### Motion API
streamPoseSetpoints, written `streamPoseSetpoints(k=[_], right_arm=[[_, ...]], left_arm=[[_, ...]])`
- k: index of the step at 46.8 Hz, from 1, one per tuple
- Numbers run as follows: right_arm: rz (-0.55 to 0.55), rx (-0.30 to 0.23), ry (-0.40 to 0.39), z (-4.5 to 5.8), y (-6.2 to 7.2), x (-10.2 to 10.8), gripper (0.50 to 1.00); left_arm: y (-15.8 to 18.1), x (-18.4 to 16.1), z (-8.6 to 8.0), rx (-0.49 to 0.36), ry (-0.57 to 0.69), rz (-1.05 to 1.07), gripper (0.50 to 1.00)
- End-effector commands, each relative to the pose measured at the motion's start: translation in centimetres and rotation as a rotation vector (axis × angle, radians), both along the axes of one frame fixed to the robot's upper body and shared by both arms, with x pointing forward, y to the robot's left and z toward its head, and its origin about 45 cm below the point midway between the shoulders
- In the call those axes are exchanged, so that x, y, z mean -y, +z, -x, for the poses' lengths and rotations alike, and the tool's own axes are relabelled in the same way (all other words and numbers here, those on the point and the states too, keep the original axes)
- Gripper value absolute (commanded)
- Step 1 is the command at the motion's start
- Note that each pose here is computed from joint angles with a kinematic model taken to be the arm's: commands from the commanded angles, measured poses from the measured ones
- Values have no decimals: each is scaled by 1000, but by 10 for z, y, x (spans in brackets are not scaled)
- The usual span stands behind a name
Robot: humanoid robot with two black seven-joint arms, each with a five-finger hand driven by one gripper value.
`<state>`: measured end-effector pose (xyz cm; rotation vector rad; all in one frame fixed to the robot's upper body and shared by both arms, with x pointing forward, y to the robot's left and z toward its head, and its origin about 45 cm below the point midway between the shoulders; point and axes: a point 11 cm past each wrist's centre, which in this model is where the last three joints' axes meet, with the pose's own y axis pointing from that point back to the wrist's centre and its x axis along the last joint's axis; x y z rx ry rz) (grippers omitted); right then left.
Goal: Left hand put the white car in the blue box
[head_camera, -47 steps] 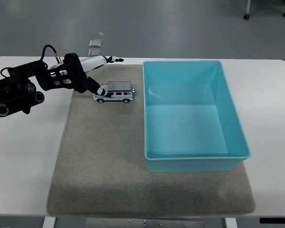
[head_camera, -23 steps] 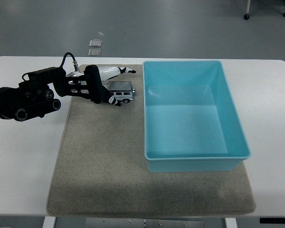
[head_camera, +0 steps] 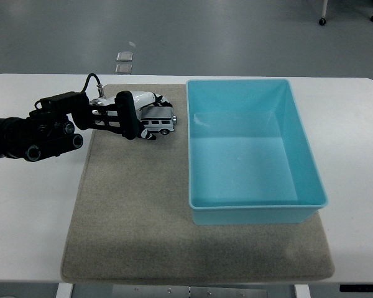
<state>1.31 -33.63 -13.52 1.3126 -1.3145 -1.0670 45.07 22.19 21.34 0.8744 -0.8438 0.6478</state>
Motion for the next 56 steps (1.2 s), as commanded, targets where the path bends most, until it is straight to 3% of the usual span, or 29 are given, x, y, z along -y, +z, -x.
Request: streamPoseSetpoints(k=[1,4,13,18,23,40,50,56], right_arm=[[0,0,0,0,0,0,936],[0,0,0,0,0,0,936],[0,0,1,0,0,0,936],[0,0,0,0,0,0,936],[0,0,0,0,0,0,936],[0,0,0,0,0,0,936],[0,0,0,0,0,0,936],[0,0,0,0,0,0,936]], left_arm=[[-1,2,0,-3,-1,-3,819],[-2,3,1,-5,1,-5,808],[-2,1,0,-6,13,-12,686],[-3,0,0,-6,14,-13,611],[-3,0,0,-5,14,-15,500],[9,-5,-5,13,14,-27,500],[67,-27,-28,126,52,-40,500],[108,-22,-39,196,40,-38,500]])
